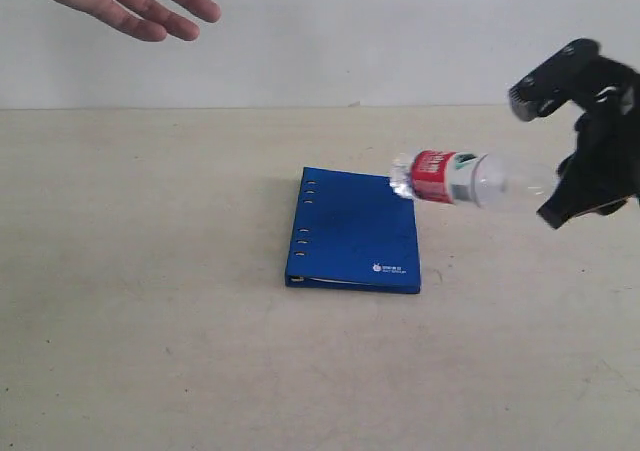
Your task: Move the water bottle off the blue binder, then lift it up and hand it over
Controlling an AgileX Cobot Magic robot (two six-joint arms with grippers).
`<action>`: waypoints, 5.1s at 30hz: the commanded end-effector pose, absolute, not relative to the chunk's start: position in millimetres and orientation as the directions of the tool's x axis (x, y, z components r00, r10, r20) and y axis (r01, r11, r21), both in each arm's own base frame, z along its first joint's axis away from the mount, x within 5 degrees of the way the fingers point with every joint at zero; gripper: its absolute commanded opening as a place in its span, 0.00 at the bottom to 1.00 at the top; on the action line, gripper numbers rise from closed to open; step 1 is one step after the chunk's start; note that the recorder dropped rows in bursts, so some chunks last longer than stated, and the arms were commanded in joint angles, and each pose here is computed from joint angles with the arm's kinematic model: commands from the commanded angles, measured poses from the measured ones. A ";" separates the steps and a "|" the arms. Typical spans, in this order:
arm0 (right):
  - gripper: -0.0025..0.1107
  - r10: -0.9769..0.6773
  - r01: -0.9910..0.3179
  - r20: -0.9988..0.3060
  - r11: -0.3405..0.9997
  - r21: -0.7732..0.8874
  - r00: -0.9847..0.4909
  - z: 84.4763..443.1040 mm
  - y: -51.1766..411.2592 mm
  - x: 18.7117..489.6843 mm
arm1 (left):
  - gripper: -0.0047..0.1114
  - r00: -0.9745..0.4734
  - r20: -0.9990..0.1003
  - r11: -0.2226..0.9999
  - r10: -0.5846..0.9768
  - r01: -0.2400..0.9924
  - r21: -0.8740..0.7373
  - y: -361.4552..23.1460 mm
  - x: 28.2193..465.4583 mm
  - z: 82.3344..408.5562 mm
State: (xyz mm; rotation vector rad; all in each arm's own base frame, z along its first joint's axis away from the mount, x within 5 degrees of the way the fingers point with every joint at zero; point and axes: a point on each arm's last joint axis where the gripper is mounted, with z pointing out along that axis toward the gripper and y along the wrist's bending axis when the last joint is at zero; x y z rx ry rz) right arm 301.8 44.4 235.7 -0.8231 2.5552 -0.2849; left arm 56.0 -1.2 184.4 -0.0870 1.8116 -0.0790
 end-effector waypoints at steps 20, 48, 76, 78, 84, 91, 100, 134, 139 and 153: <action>0.02 -0.419 -0.230 -0.690 0.907 -0.354 -0.591 307.4 17.3 291.3 | 0.10 -0.227 -0.967 0.993 -0.116 -0.020 -0.114 -1.2 56.2 185.4; 0.83 -0.386 -0.218 -0.689 0.921 -0.322 -0.614 301.3 18.0 294.7 | 0.10 -0.227 -0.967 0.993 -0.116 -0.020 -0.114 -1.2 56.2 185.4; 0.02 -0.481 -0.730 -0.601 0.626 0.274 -0.638 347.8 143.9 227.3 | 0.10 -0.227 -0.967 0.993 -0.116 -0.020 -0.114 -1.2 56.2 185.4; 0.02 -0.530 -0.749 -0.564 0.602 0.275 -0.633 335.4 156.1 230.1 | 0.10 -0.227 -0.970 0.996 -0.089 -0.022 -0.087 -0.5 56.2 185.4; 0.02 -0.648 -0.775 -0.432 0.574 0.266 -0.628 291.2 175.2 247.9 | 0.10 -0.228 -0.971 0.996 0.076 -0.032 0.085 4.0 56.1 185.7; 0.03 -0.687 -0.754 -0.310 0.598 0.272 -0.657 252.7 179.9 264.9 | 0.10 -0.229 -0.932 0.954 0.280 -0.044 0.297 9.4 56.1 187.4; 0.64 -0.538 -0.652 -0.391 0.708 0.270 -0.747 238.3 190.6 286.5 | 0.10 0.024 -0.999 0.999 0.022 -0.028 0.021 1.9 58.6 208.3; 0.53 -0.468 -0.584 -0.452 0.796 0.159 -0.760 200.7 161.3 334.0 | 0.10 -0.103 -0.878 0.883 -0.468 -0.016 -0.469 -1.9 61.0 198.2; 0.53 -0.385 -0.627 -0.541 0.680 0.381 -0.747 208.0 116.2 349.9 | 0.10 -0.212 -0.888 0.898 -0.409 0.082 -0.433 -14.3 84.4 197.8; 0.54 -0.345 -0.568 -0.495 0.706 0.423 -0.798 183.7 104.2 360.0 | 0.10 -0.577 -0.816 0.887 0.041 0.397 -0.236 -104.1 231.2 139.1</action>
